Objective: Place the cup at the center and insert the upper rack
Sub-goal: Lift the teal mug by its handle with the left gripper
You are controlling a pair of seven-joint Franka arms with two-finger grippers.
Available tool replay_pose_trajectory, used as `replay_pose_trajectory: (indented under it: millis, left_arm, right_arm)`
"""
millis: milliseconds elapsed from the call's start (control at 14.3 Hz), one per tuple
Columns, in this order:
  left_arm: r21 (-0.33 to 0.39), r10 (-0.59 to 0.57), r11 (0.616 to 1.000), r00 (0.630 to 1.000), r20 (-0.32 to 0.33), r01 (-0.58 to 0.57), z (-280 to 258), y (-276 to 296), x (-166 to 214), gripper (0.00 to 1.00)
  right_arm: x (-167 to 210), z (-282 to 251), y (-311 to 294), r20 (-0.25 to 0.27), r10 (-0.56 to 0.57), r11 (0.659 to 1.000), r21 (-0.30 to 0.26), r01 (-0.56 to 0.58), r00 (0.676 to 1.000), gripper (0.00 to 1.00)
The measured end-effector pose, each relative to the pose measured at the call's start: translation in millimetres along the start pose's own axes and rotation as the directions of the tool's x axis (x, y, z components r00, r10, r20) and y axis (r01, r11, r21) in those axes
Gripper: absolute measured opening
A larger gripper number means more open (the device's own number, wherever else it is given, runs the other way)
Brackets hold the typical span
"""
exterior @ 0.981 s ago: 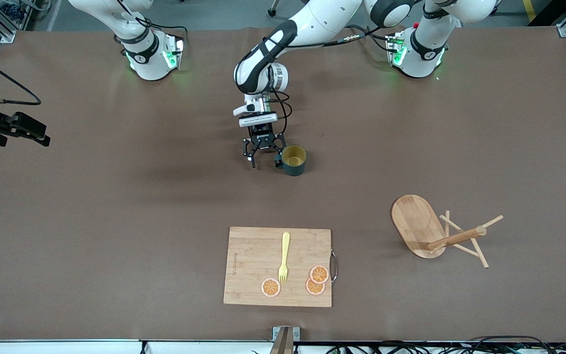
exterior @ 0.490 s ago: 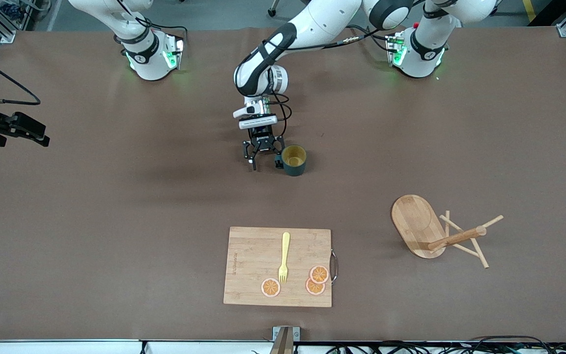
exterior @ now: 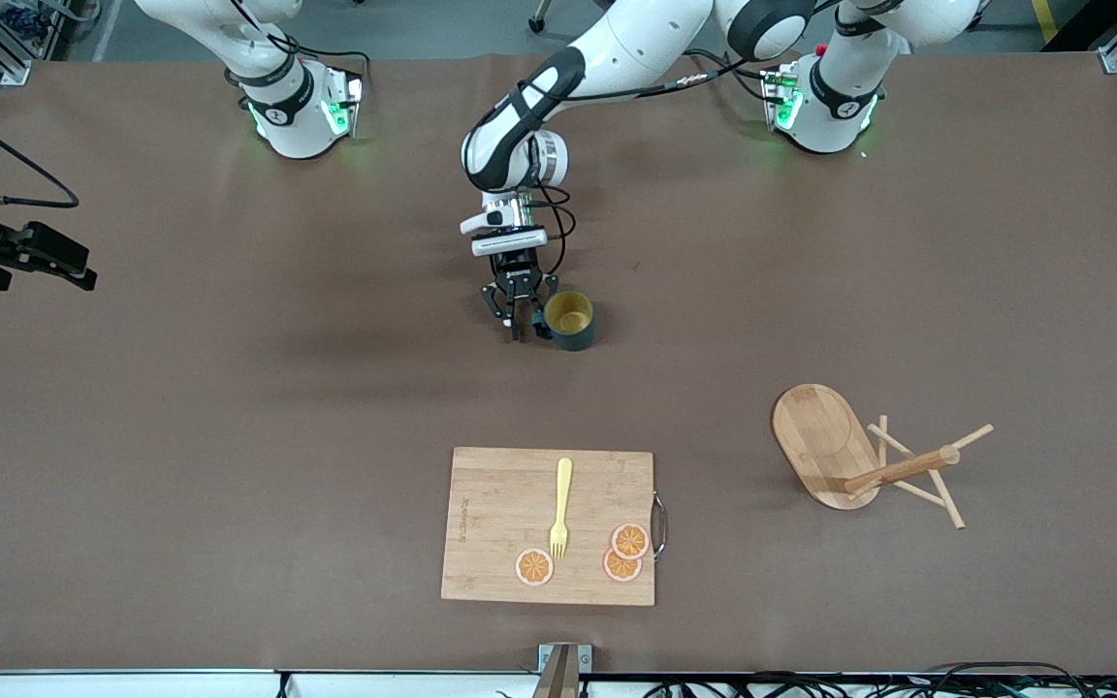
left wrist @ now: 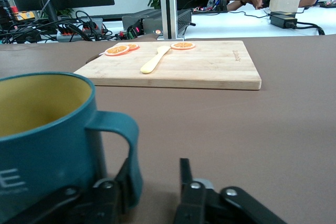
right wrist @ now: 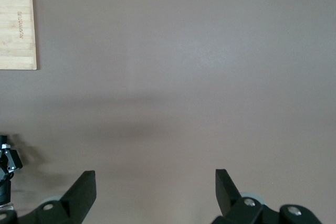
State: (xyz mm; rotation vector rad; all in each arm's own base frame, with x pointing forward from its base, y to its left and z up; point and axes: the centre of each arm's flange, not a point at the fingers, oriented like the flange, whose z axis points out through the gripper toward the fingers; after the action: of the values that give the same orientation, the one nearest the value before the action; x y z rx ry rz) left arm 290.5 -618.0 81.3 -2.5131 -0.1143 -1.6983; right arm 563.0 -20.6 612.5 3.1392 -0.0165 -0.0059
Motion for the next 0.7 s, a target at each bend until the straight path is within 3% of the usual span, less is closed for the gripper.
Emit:
replay_pose_trajectory:
  millis: [70, 280, 420, 700]
  left_arm:
    - [0.000, -0.005, 1.000, 1.000, 0.000, 0.005, 0.0, 0.3, 0.5, 0.39]
    - [-0.001, -0.052, 0.999, 0.999, -0.001, 0.052, 0.0, 1.4, 1.9, 0.11]
    - [-0.002, -0.088, 0.996, 0.996, -0.001, 0.088, -0.2, 2.9, 3.8, 0.05]
    - [0.008, -0.132, 0.991, 0.991, 0.006, 0.132, -0.5, 9.7, 15.6, 0.05]
  right_arm:
    - [0.0, 0.0, 0.0, 0.000, 0.000, 1.000, 0.000, 0.000, 1.000, 1.00]
    - [0.0, 0.0, -0.1, 0.000, 0.000, 1.000, 0.000, 0.000, 1.000, 1.00]
    - [0.0, 0.0, -0.2, 0.000, 0.000, 1.000, 0.000, 0.000, 1.000, 1.00]
    - [0.0, 0.0, -0.3, 0.000, 0.000, 1.000, 0.000, 0.000, 1.000, 1.00]
